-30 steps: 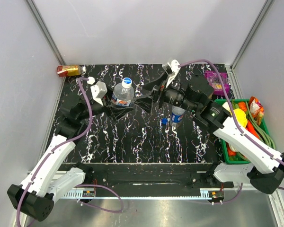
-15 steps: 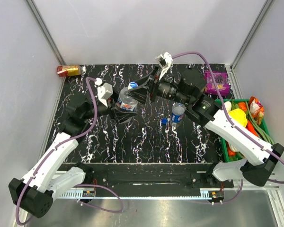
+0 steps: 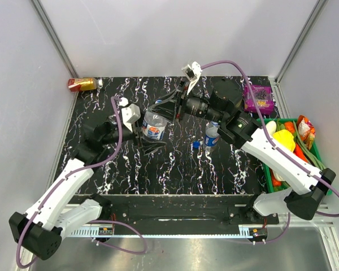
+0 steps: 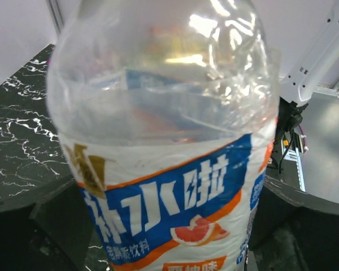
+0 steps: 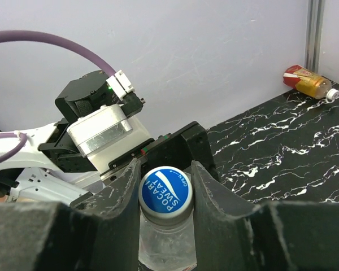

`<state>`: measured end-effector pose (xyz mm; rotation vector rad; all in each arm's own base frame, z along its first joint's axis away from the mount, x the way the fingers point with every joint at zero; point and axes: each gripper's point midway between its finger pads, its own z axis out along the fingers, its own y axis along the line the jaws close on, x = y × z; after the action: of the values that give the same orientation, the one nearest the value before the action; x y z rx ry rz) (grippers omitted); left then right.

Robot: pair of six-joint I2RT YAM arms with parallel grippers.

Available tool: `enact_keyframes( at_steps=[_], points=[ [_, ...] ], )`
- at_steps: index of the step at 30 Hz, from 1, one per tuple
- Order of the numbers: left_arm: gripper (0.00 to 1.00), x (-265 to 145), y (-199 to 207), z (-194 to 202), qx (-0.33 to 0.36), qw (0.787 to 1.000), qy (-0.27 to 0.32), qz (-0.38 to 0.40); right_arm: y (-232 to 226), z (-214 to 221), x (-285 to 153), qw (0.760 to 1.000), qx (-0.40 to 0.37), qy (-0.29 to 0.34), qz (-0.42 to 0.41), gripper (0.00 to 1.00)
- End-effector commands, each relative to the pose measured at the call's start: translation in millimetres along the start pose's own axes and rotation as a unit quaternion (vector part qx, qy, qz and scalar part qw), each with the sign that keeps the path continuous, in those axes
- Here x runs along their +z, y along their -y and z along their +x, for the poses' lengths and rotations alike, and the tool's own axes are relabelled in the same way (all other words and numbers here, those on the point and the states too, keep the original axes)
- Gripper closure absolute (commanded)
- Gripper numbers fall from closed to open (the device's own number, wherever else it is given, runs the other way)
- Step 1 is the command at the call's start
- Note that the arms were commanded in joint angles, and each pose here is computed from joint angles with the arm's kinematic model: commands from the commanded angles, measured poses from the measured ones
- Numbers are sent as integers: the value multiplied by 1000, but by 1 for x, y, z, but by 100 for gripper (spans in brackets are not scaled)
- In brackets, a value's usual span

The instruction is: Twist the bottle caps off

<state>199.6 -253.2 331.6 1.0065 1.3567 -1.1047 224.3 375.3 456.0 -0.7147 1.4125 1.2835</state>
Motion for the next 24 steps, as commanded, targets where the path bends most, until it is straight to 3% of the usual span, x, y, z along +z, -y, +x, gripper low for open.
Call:
enact_keyframes(
  at_steps=[1,7,13,20,24],
  points=[
    [1,-12,-5,-41,99,993,31,-48,-18,-26,-14,999,-12,39,-7,100],
    [1,-27,-11,-58,139,985,27,-103,9,-16,-21,997,-29,38,60,100],
    [1,-36,-32,-64,88,981,-12,-172,24,-2,-33,994,-31,24,103,100],
    [1,-24,-24,-46,36,991,-46,-123,28,13,-36,994,-30,3,107,100],
    [1,-16,-9,-35,4,998,-48,-50,21,16,-35,996,-29,-4,86,100]
  ],
)
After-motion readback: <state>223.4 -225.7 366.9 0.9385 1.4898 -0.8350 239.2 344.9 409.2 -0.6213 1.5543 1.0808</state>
